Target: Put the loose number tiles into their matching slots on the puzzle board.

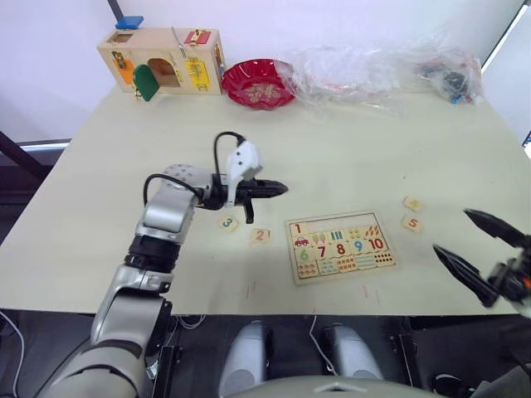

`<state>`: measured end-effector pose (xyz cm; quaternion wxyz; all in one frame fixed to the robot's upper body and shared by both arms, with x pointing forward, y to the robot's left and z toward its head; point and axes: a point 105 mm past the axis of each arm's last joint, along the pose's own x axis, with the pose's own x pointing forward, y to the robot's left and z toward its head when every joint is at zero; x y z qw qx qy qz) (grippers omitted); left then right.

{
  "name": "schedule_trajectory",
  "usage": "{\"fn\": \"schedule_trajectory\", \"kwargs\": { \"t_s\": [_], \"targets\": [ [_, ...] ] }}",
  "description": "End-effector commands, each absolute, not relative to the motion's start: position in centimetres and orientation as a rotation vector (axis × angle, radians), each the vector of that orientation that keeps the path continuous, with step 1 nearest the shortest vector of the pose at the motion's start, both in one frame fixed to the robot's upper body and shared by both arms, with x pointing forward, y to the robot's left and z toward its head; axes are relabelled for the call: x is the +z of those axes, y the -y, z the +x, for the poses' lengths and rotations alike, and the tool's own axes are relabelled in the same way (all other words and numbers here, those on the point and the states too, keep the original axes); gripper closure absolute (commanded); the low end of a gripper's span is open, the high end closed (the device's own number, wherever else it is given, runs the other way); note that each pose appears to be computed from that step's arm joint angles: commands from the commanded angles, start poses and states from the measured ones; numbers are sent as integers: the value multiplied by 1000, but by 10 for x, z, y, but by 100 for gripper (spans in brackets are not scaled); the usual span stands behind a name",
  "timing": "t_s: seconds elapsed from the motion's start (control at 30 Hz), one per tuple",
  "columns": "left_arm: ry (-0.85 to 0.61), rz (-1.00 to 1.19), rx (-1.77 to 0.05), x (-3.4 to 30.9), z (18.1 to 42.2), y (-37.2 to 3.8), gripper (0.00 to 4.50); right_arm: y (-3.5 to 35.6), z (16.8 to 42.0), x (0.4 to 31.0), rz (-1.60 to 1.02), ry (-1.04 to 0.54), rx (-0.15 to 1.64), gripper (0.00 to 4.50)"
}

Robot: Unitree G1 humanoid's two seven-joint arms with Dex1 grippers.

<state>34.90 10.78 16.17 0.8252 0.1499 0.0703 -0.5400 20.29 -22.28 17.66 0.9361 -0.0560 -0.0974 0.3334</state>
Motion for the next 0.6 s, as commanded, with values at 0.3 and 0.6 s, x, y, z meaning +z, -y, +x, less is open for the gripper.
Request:
{"fn": "schedule_trajectory", "kwargs": {
  "t_s": [0.3, 0.6],
  "targets": [
    [39, 50, -709, 170, 331, -163, 447, 194, 255, 175, -110, 219, 730, 0],
    [-14, -6, -650, 146, 295, -192, 447, 198, 257, 169, -72, 182, 827, 0]
  ]
}}
